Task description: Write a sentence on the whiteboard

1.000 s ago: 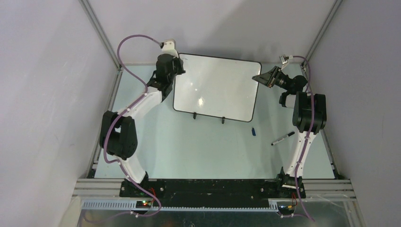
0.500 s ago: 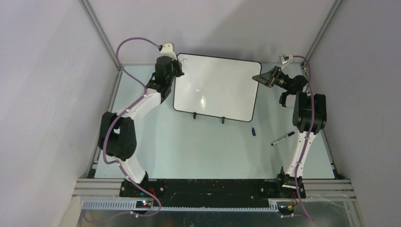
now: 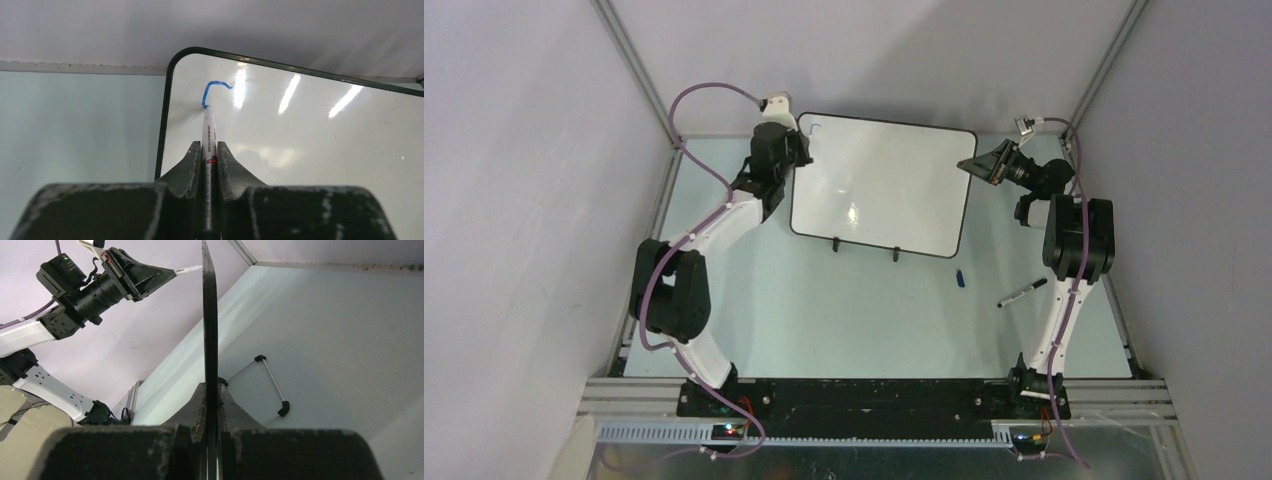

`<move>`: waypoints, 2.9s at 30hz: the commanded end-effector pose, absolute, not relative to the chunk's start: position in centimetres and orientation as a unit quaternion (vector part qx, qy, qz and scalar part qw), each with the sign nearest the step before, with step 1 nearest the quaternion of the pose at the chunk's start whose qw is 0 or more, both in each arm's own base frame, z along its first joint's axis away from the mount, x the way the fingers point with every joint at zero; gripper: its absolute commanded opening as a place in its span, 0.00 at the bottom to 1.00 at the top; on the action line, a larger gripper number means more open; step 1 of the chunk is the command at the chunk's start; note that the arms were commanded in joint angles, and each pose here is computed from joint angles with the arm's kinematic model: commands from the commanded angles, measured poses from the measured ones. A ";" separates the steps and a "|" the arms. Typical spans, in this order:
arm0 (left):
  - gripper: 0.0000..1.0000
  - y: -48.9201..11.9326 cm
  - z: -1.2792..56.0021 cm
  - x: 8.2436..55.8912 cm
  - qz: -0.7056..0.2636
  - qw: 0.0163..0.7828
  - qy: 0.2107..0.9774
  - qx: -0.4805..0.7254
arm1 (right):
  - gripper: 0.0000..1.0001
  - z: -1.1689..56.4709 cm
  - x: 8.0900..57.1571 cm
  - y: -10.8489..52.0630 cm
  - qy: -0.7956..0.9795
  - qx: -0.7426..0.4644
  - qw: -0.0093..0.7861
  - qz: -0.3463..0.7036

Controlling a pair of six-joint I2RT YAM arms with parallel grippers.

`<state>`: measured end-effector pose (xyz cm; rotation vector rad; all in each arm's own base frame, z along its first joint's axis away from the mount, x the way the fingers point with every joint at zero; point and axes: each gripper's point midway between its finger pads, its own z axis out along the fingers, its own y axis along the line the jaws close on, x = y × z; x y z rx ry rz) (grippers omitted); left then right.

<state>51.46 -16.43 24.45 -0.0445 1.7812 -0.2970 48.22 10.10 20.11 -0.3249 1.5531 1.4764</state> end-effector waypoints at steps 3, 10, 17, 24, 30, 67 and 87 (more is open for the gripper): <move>0.00 -17.2 26.8 51.0 -0.157 0.633 0.758 -0.011 | 0.00 22.6 46.7 10.9 0.618 -0.186 0.482 0.593; 0.00 -17.9 26.7 50.8 -0.162 0.631 0.759 0.002 | 0.00 22.5 46.7 10.9 0.618 -0.187 0.482 0.593; 0.00 -18.4 26.5 50.6 -0.167 0.625 0.762 0.015 | 0.00 22.6 46.7 11.0 0.618 -0.187 0.481 0.593; 0.00 -18.5 25.9 50.1 -0.165 0.618 0.768 0.020 | 0.00 22.5 46.7 10.9 0.619 -0.186 0.480 0.593; 0.00 -18.1 25.3 49.2 -0.164 0.613 0.773 0.017 | 0.00 22.5 46.6 10.9 0.619 -0.186 0.479 0.594; 0.00 -16.3 29.2 46.2 -0.179 0.678 0.713 -0.019 | 0.00 22.6 46.7 10.8 0.618 -0.185 0.481 0.593; 0.00 -20.5 28.5 48.3 -0.216 0.661 0.718 0.023 | 0.00 22.8 46.7 10.9 0.617 -0.184 0.482 0.594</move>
